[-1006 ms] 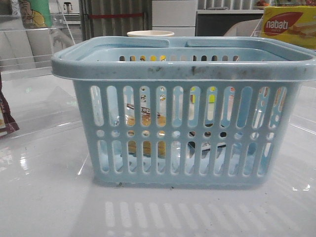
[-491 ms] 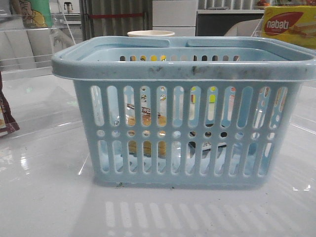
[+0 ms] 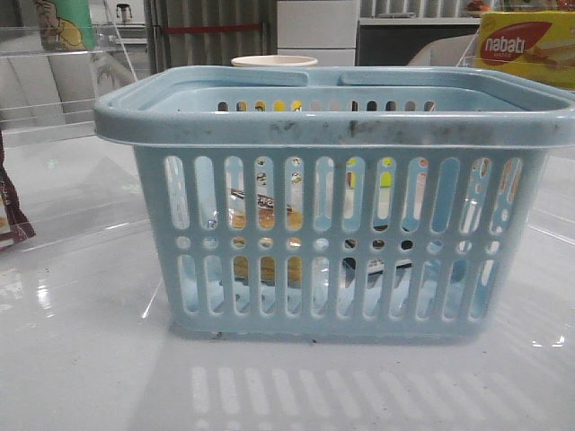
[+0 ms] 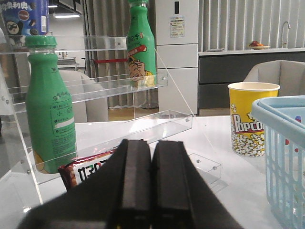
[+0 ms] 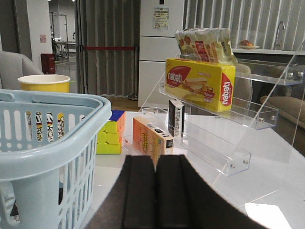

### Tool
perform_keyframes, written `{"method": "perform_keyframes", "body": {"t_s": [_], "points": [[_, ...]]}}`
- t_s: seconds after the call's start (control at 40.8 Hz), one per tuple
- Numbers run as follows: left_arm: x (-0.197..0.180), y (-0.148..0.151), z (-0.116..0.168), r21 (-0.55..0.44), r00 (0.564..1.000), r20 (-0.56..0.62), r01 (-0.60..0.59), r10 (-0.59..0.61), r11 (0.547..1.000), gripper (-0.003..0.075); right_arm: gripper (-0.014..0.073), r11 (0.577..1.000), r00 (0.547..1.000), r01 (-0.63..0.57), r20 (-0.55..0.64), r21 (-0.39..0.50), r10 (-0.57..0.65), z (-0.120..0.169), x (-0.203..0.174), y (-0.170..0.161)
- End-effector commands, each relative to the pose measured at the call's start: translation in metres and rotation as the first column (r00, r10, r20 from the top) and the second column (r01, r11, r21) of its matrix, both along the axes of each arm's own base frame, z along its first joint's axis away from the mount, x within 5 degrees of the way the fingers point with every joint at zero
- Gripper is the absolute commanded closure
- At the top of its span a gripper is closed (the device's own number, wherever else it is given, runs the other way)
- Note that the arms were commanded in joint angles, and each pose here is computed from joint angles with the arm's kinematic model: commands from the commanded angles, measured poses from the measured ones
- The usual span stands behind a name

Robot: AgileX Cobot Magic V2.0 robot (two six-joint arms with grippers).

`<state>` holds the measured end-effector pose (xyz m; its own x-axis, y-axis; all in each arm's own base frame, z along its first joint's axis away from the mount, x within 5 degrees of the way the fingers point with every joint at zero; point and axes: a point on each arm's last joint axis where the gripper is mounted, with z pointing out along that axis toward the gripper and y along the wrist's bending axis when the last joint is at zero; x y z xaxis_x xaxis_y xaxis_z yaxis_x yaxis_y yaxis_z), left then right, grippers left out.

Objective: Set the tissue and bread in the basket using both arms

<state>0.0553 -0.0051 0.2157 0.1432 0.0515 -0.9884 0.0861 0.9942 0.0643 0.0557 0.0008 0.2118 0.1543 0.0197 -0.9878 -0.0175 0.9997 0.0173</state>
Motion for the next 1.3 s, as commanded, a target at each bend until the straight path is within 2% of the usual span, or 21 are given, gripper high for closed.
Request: {"method": "perform_keyframes", "body": {"t_s": [0.0, 0.196, 0.466, 0.908, 1.276], "points": [[-0.003, 0.001, 0.007, -0.028, 0.995, 0.097, -0.003, 0.006, 1.000, 0.0628, 0.0538, 1.000, 0.992, 0.009, 0.123, -0.021, -0.006, 0.012, -0.004, 0.000], [-0.003, 0.001, 0.007, -0.028, 0.995, 0.097, -0.003, 0.006, 1.000, 0.0628, 0.0538, 0.999, 0.993, 0.044, 0.115, -0.020, -0.041, 0.011, -0.004, -0.002], [-0.003, 0.001, 0.007, -0.028, 0.995, 0.097, -0.003, 0.006, 1.000, 0.0628, 0.0538, 1.000, 0.997, 0.023, 0.073, -0.019, -0.022, 0.007, -0.003, -0.001], [-0.003, 0.001, 0.007, -0.028, 0.995, 0.097, -0.003, 0.006, 1.000, 0.0628, 0.0538, 1.000, 0.997, 0.023, 0.069, -0.019, -0.022, 0.007, -0.003, -0.001], [-0.003, 0.001, 0.007, -0.028, 0.995, 0.097, -0.003, 0.006, 1.000, 0.0628, 0.0538, 0.999, 0.999, 0.024, -0.048, -0.021, -0.025, -0.004, -0.001, -0.001]]}}
